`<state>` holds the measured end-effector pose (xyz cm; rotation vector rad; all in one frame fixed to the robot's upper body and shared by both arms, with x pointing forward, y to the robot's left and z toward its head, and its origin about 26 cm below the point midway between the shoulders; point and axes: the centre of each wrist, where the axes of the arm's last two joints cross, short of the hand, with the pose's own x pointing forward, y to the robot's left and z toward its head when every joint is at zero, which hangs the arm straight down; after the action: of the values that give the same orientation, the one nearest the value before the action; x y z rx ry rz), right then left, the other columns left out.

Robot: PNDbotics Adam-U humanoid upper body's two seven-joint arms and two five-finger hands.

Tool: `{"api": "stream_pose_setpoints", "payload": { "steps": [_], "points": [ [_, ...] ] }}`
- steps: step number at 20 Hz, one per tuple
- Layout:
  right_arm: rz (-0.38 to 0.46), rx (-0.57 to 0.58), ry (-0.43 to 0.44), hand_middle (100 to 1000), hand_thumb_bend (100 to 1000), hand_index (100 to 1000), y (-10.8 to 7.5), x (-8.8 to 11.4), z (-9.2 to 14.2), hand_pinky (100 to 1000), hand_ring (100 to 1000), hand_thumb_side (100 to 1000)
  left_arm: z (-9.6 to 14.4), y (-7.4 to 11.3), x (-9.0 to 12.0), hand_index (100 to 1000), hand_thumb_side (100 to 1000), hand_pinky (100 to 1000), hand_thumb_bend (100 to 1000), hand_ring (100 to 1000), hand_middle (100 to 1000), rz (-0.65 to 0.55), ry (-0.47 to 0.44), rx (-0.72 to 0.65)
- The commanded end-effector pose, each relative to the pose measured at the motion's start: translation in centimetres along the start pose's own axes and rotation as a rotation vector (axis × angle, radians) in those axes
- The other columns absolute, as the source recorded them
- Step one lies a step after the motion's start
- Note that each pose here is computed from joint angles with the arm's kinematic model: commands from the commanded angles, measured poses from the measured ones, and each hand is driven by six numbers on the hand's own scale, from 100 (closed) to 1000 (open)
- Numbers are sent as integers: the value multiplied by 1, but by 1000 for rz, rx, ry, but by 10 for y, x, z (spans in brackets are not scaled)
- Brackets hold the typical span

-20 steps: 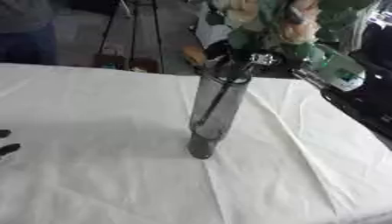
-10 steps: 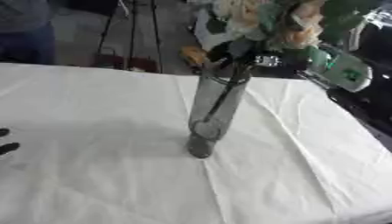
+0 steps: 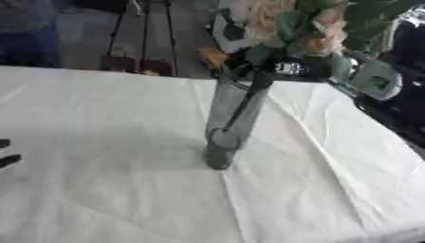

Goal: Arrange flowers into the vase.

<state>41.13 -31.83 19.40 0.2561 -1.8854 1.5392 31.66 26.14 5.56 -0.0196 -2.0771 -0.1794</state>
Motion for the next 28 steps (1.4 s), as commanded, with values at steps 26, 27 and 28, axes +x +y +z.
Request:
{"api": "stream_pose_setpoints", "payload": {
  "steps": [26, 27, 28],
  "points": [
    [209, 137, -222, 907, 100, 1000, -31, -8, 21, 815, 936, 1000, -6, 1, 5, 808, 772, 723, 934, 955, 670, -2, -22, -10],
    [209, 137, -222, 907, 100, 1000, -31, -8, 21, 815, 936, 1000, -6, 1, 5, 808, 772, 723, 934, 955, 670, -2, -22, -10],
    [209, 137, -223, 907, 100, 1000, -31, -7, 21, 815, 936, 1000, -6, 1, 5, 808, 772, 723, 934, 955, 670, -2, -22, -10]
  ]
}}
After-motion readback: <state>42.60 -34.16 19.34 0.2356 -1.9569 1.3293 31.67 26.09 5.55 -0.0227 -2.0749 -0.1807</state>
